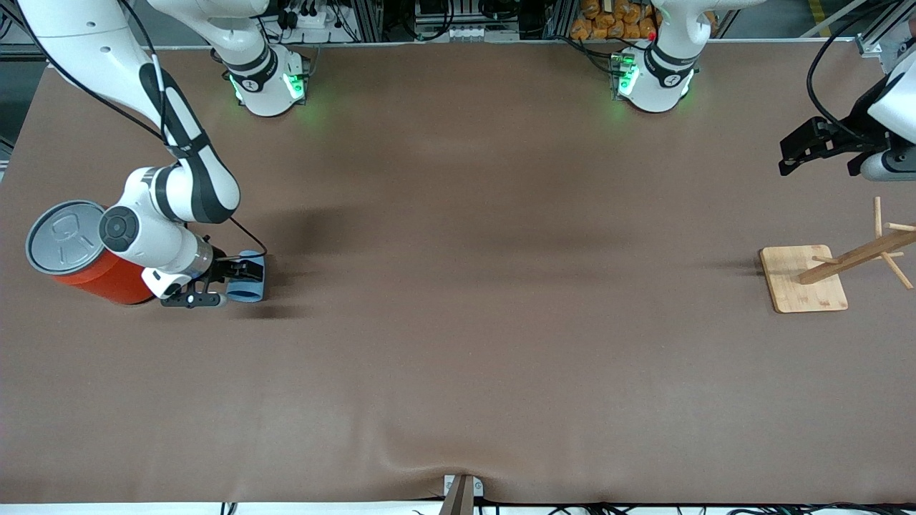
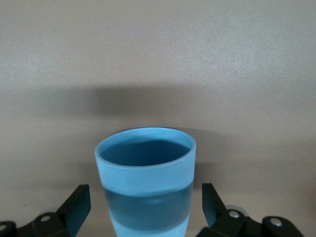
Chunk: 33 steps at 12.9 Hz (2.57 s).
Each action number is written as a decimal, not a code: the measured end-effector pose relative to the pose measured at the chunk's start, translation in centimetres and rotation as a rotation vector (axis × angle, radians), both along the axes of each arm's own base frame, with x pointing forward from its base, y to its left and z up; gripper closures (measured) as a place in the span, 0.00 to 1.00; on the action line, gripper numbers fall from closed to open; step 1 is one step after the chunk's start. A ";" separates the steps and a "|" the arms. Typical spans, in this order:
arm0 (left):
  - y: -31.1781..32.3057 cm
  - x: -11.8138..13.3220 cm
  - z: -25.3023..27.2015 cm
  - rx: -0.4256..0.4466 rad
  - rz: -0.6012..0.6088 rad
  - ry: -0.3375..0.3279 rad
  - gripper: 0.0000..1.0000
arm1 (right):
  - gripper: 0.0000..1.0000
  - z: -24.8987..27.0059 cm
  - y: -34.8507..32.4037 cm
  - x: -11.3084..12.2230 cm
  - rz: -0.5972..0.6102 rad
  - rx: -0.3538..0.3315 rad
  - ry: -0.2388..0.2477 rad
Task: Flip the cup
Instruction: 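Lift the blue cup with the right gripper and carry it to mid-table, then lower the cup and open the right gripper while the left gripper approaches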
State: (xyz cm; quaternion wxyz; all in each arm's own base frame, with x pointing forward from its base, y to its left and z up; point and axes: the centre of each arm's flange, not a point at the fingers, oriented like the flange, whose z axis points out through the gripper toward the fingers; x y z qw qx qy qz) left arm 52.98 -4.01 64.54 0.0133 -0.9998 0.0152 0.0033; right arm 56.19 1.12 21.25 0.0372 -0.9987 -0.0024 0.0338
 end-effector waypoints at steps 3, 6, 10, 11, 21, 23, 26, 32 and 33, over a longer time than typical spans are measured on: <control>0.0 0.0 -0.1 -0.005 0.000 0.001 0.00 | 0.06 -1.0 -0.6 0.0 0.008 0.001 -0.003; 0.1 0.4 -0.7 -0.012 0.004 0.013 0.00 | 0.19 -0.7 -0.2 0.1 0.025 0.005 -0.003; 0.2 0.6 -1.4 -0.012 0.006 0.034 0.00 | 0.19 4.2 5.0 3.4 0.130 0.032 0.057; 0.3 0.5 -1.4 -0.012 0.007 0.035 0.00 | 0.19 6.6 7.2 4.7 0.167 0.038 0.053; 0.6 6.3 -9.3 -0.221 0.074 0.050 0.00 | 0.19 12.5 46.2 -1.2 0.982 0.126 -0.156; 2.4 8.9 -15.1 -0.389 0.164 0.120 0.00 | 0.19 10.5 49.6 -2.2 1.217 0.106 -0.186; 2.9 10.4 -21.3 -0.487 0.221 0.206 0.00 | 0.19 7.9 54.9 -6.9 1.454 -0.027 -0.196; 3.4 8.1 -30.1 -0.742 0.079 0.206 0.00 | 0.19 0.4 59.3 -11.9 1.505 -0.100 -0.217; 3.7 7.8 -31.1 -0.779 0.078 0.206 0.00 | 0.19 0.1 59.3 -11.9 1.503 -0.103 -0.218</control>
